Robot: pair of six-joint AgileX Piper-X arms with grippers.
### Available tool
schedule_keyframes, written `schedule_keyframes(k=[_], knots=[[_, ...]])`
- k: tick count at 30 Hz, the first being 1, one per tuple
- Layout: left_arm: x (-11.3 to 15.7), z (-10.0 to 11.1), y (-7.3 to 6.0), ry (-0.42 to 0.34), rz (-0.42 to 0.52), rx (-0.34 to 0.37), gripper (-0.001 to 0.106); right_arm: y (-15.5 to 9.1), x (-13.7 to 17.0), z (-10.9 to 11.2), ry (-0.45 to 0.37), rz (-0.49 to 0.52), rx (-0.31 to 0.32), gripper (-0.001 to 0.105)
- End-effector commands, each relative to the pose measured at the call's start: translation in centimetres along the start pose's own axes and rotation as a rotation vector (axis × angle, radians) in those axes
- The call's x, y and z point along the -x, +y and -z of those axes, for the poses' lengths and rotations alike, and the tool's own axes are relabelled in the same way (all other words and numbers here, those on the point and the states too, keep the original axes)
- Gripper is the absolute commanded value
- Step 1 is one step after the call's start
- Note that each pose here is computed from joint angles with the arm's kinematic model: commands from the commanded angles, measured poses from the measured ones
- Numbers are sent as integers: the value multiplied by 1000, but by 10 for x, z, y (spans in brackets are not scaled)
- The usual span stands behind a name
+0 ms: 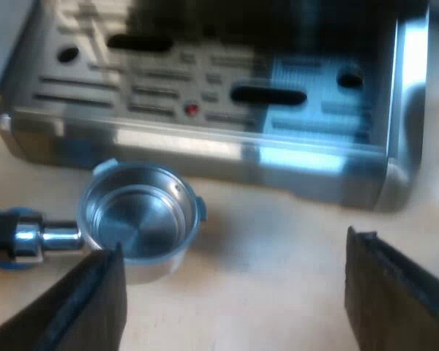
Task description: Put the handle in the coffee machine
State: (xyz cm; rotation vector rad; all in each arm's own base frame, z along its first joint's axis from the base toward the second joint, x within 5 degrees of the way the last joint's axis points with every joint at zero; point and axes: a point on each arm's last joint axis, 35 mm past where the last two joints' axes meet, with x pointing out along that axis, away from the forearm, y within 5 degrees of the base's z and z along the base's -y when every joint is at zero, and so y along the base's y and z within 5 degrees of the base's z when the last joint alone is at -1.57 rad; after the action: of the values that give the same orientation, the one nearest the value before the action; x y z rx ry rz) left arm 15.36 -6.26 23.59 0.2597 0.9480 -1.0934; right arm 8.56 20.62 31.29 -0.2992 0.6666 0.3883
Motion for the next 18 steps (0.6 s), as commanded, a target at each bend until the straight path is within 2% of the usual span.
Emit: schedule_keyframes(k=[1, 5, 8, 13, 15, 18], knots=[[12, -3, 0, -89, 0, 2, 0, 13, 3, -1, -82, 35, 81, 64], [21, 4, 9, -112, -49, 68, 0, 39, -2, -1, -166, 51, 132, 64], [26, 8, 13, -120, -75, 99, 0, 52, -12, 1, -183, 65, 133, 64], [31, 12, 18, -137, -107, 94, 0, 70, -31, 4, -202, 106, 132, 64], [36, 14, 23, -189, -106, 93, 0, 79, -40, 5, -221, 110, 114, 62], [40, 16, 27, -217, -129, 85, 0, 88, -48, 5, -242, 107, 91, 62]])
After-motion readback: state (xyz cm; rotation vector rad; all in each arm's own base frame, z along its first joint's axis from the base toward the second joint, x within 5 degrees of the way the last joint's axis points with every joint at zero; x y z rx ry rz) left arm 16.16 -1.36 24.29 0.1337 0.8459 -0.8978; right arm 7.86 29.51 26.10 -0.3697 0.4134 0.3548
